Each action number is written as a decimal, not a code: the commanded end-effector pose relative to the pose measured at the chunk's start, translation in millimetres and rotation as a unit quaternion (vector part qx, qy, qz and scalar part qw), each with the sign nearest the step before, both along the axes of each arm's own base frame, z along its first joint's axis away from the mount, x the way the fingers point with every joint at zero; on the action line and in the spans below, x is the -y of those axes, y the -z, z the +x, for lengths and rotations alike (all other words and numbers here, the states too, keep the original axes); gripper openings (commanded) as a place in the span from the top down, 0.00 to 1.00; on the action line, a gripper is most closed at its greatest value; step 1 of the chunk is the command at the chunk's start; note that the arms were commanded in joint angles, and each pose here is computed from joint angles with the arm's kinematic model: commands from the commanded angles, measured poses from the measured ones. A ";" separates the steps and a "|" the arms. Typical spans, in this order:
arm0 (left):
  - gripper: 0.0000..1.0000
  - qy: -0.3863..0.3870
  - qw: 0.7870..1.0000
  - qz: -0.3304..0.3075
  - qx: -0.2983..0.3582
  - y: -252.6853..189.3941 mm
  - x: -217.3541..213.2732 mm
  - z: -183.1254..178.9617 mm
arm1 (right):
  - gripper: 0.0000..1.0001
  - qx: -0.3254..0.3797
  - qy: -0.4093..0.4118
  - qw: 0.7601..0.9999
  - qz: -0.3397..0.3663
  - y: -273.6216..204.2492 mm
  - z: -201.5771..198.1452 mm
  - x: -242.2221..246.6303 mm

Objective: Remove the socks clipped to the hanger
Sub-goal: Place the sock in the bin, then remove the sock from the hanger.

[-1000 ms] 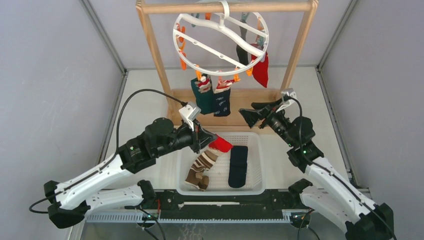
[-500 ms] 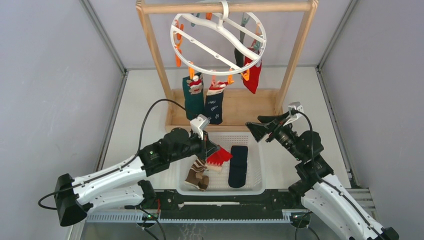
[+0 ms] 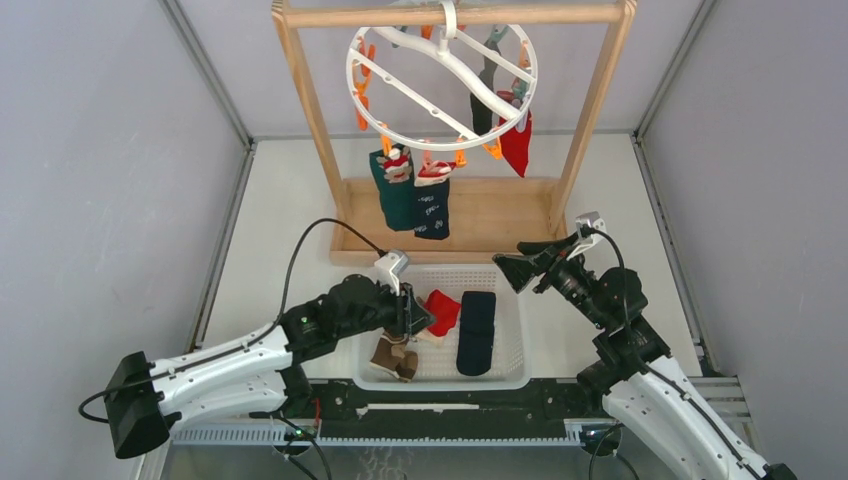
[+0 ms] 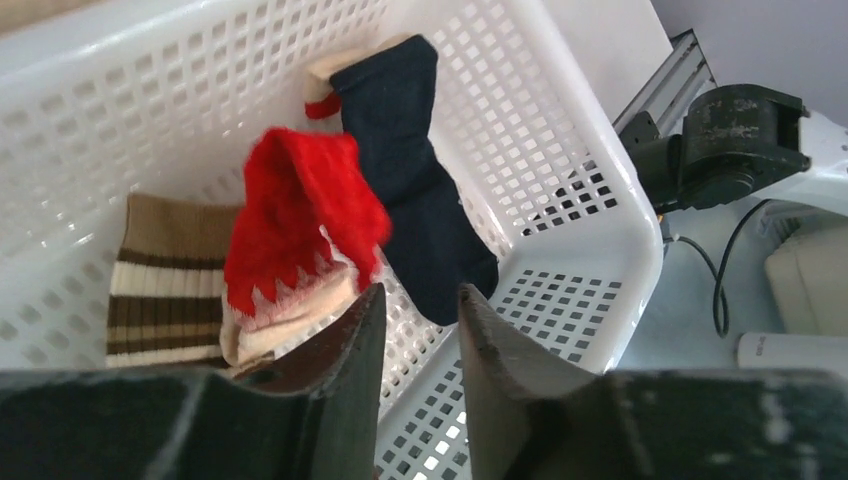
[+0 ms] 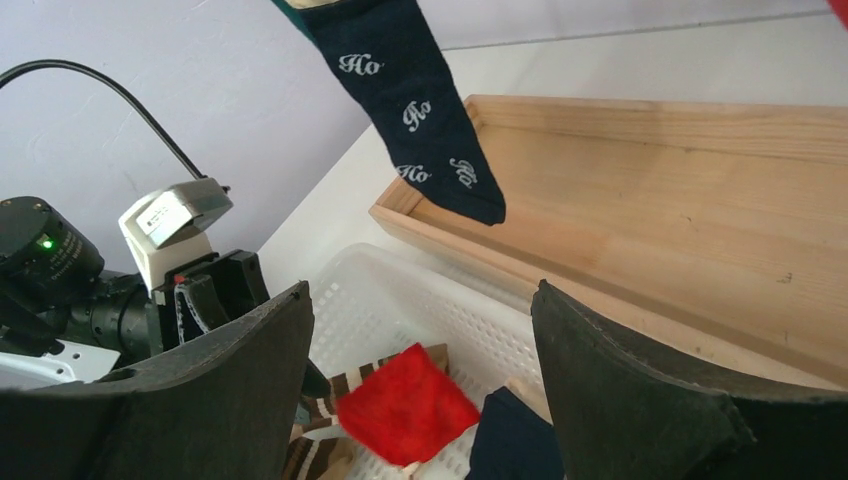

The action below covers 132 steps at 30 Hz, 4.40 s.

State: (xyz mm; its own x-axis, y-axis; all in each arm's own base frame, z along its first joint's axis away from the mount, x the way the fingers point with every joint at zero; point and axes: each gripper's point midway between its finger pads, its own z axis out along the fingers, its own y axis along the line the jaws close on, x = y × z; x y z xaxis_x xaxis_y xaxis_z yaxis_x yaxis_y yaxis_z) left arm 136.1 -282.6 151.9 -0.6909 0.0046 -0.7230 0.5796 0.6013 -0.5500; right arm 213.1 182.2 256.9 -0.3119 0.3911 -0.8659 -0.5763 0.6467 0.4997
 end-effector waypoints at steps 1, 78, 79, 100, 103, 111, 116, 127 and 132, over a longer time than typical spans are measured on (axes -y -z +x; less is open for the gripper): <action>0.58 -0.016 1.000 -0.016 -0.001 0.6 -0.1 2.7 | 0.13 0.003 -0.003 1.000 0.006 -1.7 -1.7 -1.7; 0.00 -0.121 0.987 -0.070 0.082 -50.2 -72.4 6.1 | 0.04 0.007 -0.059 0.998 -0.039 23.4 42.1 -53.0; 0.00 -0.121 0.987 -0.069 0.082 -50.0 -72.6 6.1 | 0.05 0.018 -0.062 0.997 -0.037 18.5 43.9 -55.8; 0.00 -0.114 0.988 -0.062 0.085 -55.3 -74.1 4.0 | 0.05 0.104 -0.094 0.990 -0.031 -4.1 99.6 -116.9; 0.00 -0.115 0.988 -0.064 0.085 -55.7 -74.7 3.5 | 0.05 0.103 -0.094 0.989 -0.039 0.9 108.5 -125.3; 0.00 -0.115 0.988 -0.066 0.085 -57.3 -76.2 2.2 | 0.07 0.101 -0.106 0.988 -0.042 7.1 117.7 -146.3; 0.00 -0.115 0.988 -0.063 0.085 -57.2 -77.1 2.4 | 0.14 0.094 -0.129 0.987 -0.032 12.7 110.6 -158.5; 0.00 -0.118 0.987 -0.065 0.086 -57.4 -79.4 1.7 | 0.43 0.076 -0.170 0.982 -0.022 16.0 104.0 -175.7; 0.00 -0.120 0.987 -0.062 0.087 -57.2 -81.2 2.0 | 0.65 0.066 -0.184 0.981 -0.019 16.5 102.8 -178.2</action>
